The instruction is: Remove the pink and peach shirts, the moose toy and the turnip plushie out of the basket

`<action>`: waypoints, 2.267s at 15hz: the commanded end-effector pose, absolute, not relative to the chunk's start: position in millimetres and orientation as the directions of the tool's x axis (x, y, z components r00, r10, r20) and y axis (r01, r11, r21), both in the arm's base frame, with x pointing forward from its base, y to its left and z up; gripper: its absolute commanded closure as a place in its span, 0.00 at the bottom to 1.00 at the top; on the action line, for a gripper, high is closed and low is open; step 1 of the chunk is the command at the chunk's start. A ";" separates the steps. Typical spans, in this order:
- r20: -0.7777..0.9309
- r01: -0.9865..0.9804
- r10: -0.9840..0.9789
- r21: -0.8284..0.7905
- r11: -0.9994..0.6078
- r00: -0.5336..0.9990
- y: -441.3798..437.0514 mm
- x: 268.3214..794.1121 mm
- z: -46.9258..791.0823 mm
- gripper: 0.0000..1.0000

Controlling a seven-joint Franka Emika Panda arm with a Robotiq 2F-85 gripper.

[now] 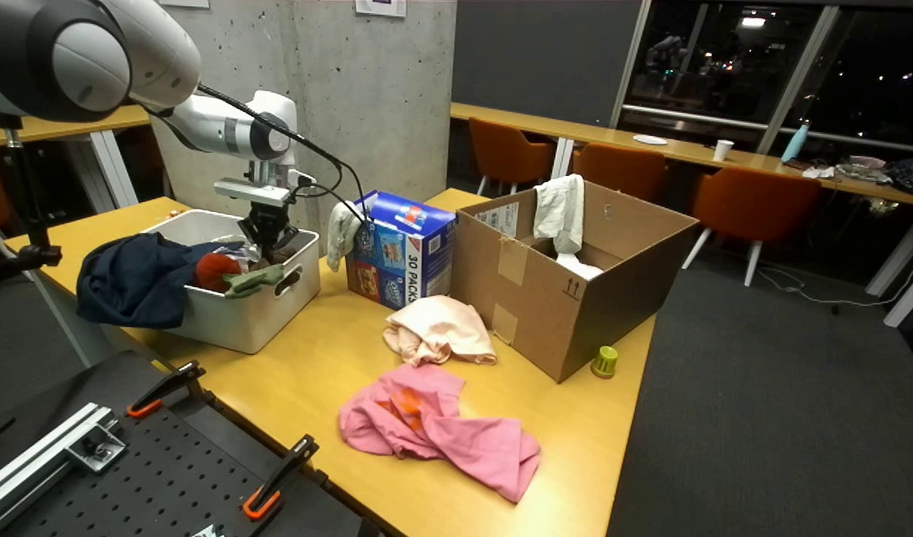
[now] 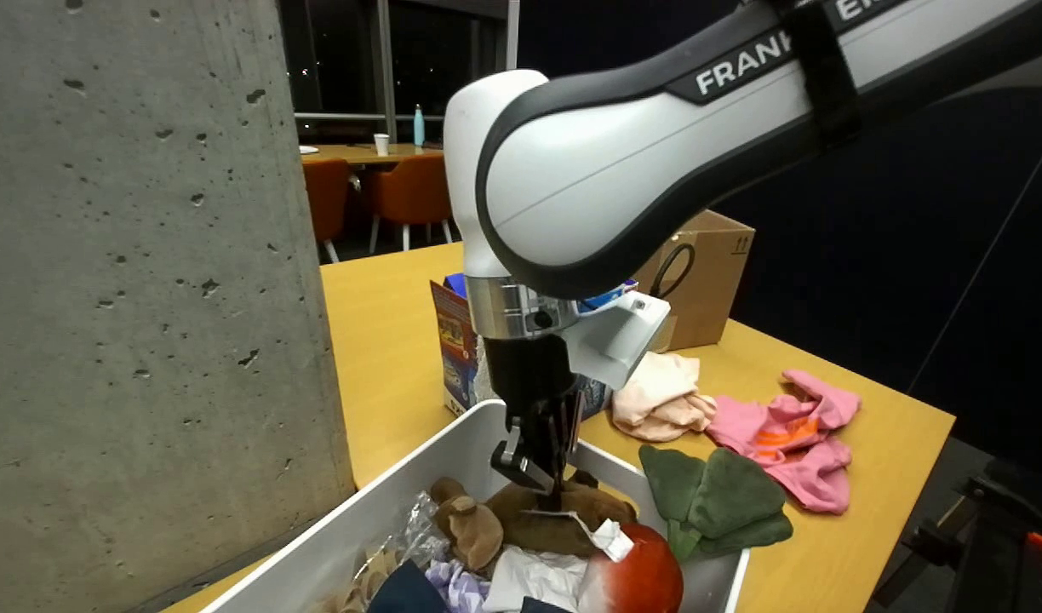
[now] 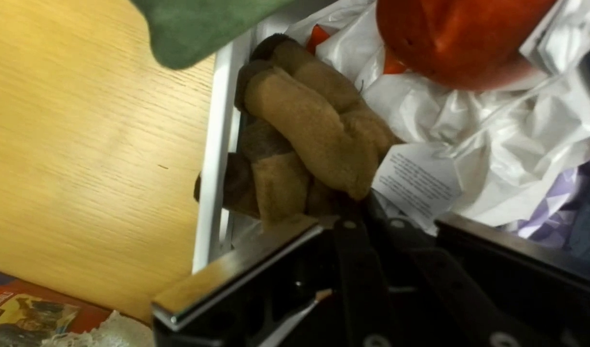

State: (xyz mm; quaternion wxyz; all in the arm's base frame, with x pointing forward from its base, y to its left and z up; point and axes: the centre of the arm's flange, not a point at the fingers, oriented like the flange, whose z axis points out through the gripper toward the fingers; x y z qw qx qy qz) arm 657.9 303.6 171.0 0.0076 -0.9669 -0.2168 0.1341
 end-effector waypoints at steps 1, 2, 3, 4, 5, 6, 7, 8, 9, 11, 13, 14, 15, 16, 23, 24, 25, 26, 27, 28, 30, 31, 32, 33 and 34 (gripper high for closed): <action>-0.207 0.405 0.400 -0.019 -0.914 0.893 288.1 640.7 212.8 0.99; -0.188 0.394 0.389 -0.011 -0.919 0.902 284.6 634.0 224.9 0.99; -0.164 0.380 0.374 0.003 -0.925 0.913 280.4 624.6 238.2 0.99; -0.129 0.355 0.350 0.018 -0.935 0.928 274.1 608.8 254.9 0.99; -0.094 0.334 0.330 0.029 -0.942 0.939 271.5 602.5 265.2 0.99; -0.057 0.312 0.310 0.043 -0.949 0.949 269.8 596.8 276.2 0.99; -0.016 0.285 0.284 0.059 -0.957 0.959 265.9 591.7 288.8 0.99; 0.023 0.254 0.256 0.070 -0.965 0.966 260.9 586.3 300.5 0.99; 0.053 0.228 0.232 0.076 -0.971 0.971 254.5 580.8 311.3 0.99; 0.107 0.168 0.176 0.072 -0.983 0.979 233.9 571.7 329.4 0.99; 0.149 0.105 0.113 0.066 -0.992 0.982 208.0 562.2 341.4 0.99; 0.162 0.072 0.081 0.061 -0.996 0.983 192.3 557.2 344.4 0.99; 0.172 0.043 0.052 0.056 -0.998 0.984 176.0 551.3 346.4 0.99; 0.179 0.012 0.020 0.044 -0.999 0.984 156.2 546.3 345.1 0.99; 0.166 -0.045 -0.041 0.023 -0.999 0.985 45.7 562.1 284.9 0.99; 0.158 -0.037 -0.032 0.024 -0.999 0.987 42.0 568.6 277.3 0.99; 0.150 -0.022 -0.019 0.024 -0.999 0.989 42.9 576.0 270.2 0.99; 0.139 -0.010 -0.007 0.023 -1.000 0.990 45.5 581.1 263.6 0.99; 0.129 0.009 0.012 0.022 -1.000 0.992 51.4 589.9 255.8 0.99; 0.117 0.024 0.026 0.021 -0.999 0.993 56.7 596.5 249.0 0.99; 0.100 0.057 0.057 0.005 -0.998 0.993 69.3 613.2 231.8 0.99; 0.093 0.071 0.070 -0.004 -0.997 0.993 73.9 619.2 225.2 0.99; 0.083 0.083 0.081 -0.019 -0.996 0.993 76.6 626.8 215.7 0.99; 0.071 0.089 0.087 -0.030 -0.996 0.994 78.9 632.8 206.5 0.99; 0.052 0.097 0.095 -0.046 -0.994 0.994 81.0 639.1 193.7 0.99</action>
